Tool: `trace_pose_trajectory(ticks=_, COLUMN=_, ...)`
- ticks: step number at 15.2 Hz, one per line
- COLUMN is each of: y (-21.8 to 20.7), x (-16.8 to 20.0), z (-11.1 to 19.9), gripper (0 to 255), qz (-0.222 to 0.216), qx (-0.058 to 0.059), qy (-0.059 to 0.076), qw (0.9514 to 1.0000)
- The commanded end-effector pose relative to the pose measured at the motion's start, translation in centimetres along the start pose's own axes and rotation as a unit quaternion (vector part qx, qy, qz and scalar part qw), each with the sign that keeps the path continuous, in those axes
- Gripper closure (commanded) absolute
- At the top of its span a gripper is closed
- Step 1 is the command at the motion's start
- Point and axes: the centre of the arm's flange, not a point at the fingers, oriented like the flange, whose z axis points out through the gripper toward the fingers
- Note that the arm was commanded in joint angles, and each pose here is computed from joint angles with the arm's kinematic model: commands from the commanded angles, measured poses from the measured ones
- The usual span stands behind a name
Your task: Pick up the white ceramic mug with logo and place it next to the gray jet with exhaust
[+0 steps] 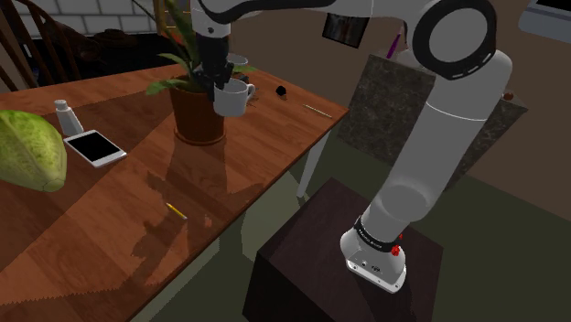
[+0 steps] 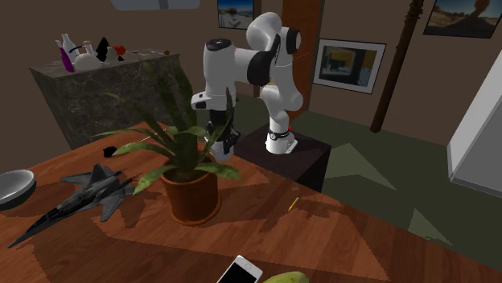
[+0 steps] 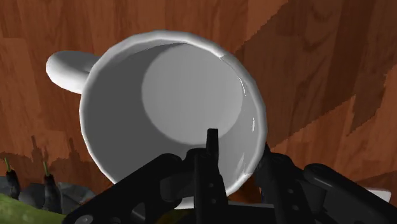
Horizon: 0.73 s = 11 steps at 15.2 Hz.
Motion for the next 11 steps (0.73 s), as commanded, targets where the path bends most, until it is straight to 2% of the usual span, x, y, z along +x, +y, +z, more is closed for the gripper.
trace_pose_trajectory(ticks=1, y=3.4, x=1.3, z=0.3, gripper=255, qz=0.002, qx=0.001, qy=0.03, qw=0.9995)
trace_pose_trajectory(ticks=11, y=16.6, x=1.9, z=1.0, gripper=255, qz=0.002, qx=0.001, qy=0.03, qw=0.9995)
